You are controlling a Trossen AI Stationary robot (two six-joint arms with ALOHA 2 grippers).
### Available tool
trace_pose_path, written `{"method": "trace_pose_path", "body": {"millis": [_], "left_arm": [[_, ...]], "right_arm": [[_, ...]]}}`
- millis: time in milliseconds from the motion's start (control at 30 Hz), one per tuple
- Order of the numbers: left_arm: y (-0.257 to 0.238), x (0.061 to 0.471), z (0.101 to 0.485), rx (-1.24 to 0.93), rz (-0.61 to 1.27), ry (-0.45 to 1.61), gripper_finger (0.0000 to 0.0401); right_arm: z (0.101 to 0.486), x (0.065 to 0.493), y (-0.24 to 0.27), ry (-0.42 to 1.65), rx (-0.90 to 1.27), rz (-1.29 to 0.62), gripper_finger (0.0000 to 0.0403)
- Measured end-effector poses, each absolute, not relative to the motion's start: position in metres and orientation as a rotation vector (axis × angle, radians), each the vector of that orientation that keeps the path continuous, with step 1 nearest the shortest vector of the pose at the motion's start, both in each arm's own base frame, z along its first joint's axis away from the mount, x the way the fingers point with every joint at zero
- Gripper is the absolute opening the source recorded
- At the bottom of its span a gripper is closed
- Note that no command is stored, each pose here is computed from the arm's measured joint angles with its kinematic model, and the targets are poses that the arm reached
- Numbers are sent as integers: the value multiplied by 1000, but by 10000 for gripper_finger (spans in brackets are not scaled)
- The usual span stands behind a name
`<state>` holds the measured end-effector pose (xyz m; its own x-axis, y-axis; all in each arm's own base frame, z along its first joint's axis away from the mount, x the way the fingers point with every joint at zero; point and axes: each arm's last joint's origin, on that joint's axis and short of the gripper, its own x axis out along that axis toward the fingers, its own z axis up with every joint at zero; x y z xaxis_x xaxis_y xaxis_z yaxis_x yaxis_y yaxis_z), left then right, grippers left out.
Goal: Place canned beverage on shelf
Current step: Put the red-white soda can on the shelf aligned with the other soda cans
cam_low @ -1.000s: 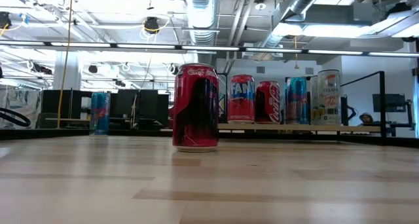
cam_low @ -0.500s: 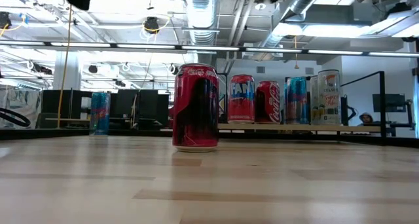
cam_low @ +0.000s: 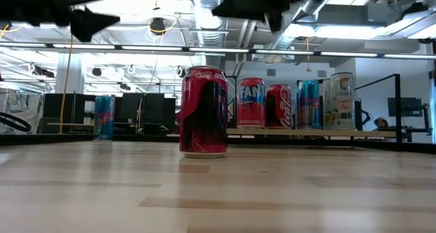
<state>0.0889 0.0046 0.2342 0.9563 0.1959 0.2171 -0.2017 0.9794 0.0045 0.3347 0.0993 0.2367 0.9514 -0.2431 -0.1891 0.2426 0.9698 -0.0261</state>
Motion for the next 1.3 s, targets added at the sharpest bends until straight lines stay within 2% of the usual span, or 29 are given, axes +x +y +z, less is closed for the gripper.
{"method": "trace_pose_path", "body": {"millis": [200, 267, 400, 533, 767, 1000, 1167, 1300], "left_arm": [[5, 97, 207, 84, 213, -216, 366], [5, 98, 200, 83, 218, -213, 366], [7, 100, 191, 69, 215, -195, 366], [8, 101, 185, 52, 180, -178, 366], [9, 102, 182, 68, 208, -140, 366], [10, 102, 176, 76, 217, -81, 366], [10, 103, 169, 80, 214, -6, 366], [10, 103, 168, 74, 214, 5, 366]], "right_arm": [[219, 295, 75, -180, 189, -127, 23], [217, 290, 74, -236, 235, -105, 23], [215, 297, 79, -160, 240, -105, 38], [219, 313, 83, -21, 212, -161, 76], [238, 332, 89, 155, 142, -190, 176], [241, 334, 89, 174, 185, -201, 279], [236, 332, 90, 213, 224, -210, 310], [234, 331, 94, 256, 87, -145, 312]]}}
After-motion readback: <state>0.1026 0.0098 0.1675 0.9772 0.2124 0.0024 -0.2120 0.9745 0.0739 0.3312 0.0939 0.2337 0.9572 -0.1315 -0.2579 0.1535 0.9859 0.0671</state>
